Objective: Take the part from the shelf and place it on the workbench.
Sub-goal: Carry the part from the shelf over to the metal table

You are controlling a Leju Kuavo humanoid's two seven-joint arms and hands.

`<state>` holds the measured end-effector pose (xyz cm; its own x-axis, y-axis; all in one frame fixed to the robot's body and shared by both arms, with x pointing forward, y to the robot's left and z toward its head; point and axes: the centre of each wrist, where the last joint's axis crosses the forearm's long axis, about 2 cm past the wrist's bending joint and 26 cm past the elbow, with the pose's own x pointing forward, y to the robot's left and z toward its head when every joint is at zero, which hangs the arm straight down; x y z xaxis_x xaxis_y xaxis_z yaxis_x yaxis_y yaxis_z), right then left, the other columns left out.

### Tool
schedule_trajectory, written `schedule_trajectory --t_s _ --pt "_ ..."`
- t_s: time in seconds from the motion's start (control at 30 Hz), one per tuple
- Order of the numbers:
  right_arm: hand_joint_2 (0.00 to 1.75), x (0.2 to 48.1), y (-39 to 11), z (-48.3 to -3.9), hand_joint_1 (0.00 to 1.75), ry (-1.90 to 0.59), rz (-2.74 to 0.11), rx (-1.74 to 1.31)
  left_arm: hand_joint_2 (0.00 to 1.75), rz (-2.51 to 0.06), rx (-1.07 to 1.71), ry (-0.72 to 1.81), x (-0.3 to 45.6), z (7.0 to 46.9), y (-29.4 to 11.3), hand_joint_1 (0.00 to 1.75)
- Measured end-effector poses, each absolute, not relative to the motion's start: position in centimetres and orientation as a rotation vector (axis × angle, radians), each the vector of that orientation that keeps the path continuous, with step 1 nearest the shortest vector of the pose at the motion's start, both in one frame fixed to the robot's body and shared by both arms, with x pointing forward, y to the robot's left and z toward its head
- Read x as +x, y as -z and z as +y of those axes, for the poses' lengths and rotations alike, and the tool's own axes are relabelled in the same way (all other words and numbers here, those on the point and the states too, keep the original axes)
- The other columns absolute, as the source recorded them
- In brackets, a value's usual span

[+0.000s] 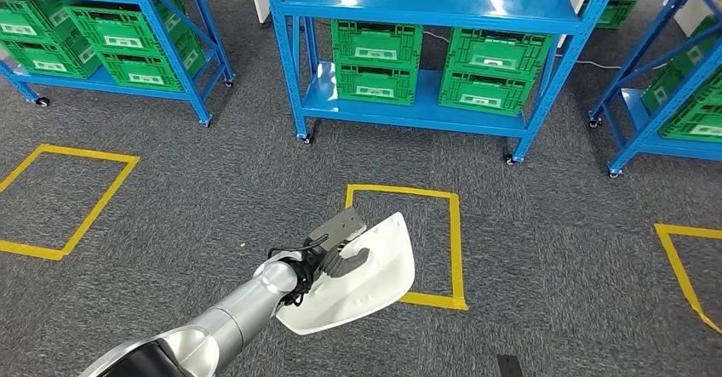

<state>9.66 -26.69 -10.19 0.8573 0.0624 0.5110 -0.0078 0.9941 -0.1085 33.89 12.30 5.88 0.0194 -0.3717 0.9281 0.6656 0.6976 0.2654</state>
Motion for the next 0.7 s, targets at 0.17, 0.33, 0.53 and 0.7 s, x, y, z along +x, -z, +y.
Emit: schedule_trajectory --t_s 0.17,0.33,0.53,0.7 --pt "1.75 10.0 10.1 -26.8 0.00 -0.054 -0.546 -0.098 1.75 -1.274 -0.260 0.816 33.0 13.2 -4.6 1.75" --pt "1.75 10.4 10.0 -26.8 0.00 -0.075 -0.552 -0.092 1.75 -1.291 -0.304 0.804 33.0 13.4 -4.5 1.75" --pt "1.75 10.6 10.0 -26.8 0.00 -0.086 -0.554 -0.089 1.75 -1.313 -0.359 0.786 33.3 13.4 -4.8 1.75" --pt "1.75 10.6 10.0 -26.8 0.00 -0.088 -0.555 -0.088 1.75 -1.325 -0.363 0.788 33.6 13.3 -5.1 1.75"
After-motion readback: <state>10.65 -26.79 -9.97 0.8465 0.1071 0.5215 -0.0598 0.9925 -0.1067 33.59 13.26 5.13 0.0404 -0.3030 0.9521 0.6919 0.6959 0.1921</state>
